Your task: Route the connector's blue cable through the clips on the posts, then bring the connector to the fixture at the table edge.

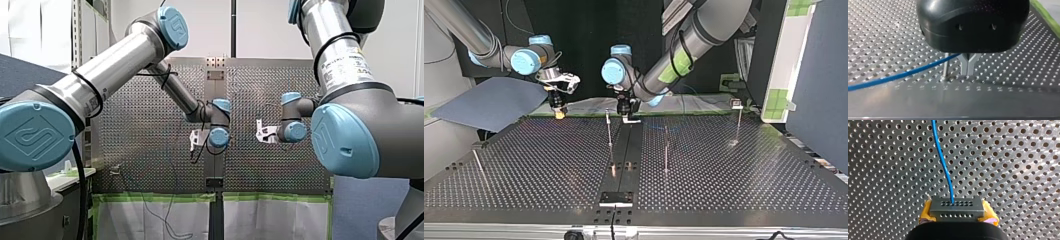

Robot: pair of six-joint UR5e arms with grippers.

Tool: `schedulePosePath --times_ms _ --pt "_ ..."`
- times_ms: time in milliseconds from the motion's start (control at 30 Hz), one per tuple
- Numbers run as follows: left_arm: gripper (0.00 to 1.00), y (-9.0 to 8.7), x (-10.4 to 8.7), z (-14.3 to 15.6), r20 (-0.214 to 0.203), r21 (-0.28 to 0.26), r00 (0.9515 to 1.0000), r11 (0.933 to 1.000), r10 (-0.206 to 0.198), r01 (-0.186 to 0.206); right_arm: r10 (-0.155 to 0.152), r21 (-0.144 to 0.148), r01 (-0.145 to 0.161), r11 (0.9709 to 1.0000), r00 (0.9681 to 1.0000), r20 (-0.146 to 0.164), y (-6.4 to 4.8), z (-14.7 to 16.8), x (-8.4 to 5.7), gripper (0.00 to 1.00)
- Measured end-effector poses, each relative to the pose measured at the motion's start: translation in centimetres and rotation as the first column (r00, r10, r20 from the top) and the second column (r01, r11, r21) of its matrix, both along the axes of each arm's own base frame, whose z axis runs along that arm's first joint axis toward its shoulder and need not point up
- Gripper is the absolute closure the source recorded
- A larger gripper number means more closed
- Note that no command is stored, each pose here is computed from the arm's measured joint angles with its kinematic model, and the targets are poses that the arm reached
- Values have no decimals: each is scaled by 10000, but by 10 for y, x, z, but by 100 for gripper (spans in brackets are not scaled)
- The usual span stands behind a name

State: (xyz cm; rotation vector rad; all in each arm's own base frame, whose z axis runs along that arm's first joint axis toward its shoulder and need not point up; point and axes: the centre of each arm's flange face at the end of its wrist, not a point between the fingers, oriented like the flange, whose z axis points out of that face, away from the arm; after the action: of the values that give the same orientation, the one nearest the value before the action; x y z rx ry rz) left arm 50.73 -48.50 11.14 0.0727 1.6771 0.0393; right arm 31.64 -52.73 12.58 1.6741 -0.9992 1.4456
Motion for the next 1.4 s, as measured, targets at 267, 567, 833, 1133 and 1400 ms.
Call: schedulePosePath --times_ms 267,567,833,1133,1400 --pt "100 4 15 10 42 -8 9999 9999 153 -153 -98 -60 98 9999 9999 97 -3 1 -3 100" --pt "100 9 22 13 25 121 9997 9996 254 -254 -235 -271 243 9993 9992 323 -10 2 -8 100" --pt "100 13 27 15 47 154 9995 9994 317 -318 -270 -479 299 9984 9977 616 -16 3 -10 100" --pt "100 10 38 27 253 -10 9992 9995 309 -309 -400 -566 439 9974 9969 672 -24 5 -17 100" --pt "100 8 40 30 292 -52 9993 9998 213 -212 -305 -621 352 9974 9967 748 -30 7 -16 100"
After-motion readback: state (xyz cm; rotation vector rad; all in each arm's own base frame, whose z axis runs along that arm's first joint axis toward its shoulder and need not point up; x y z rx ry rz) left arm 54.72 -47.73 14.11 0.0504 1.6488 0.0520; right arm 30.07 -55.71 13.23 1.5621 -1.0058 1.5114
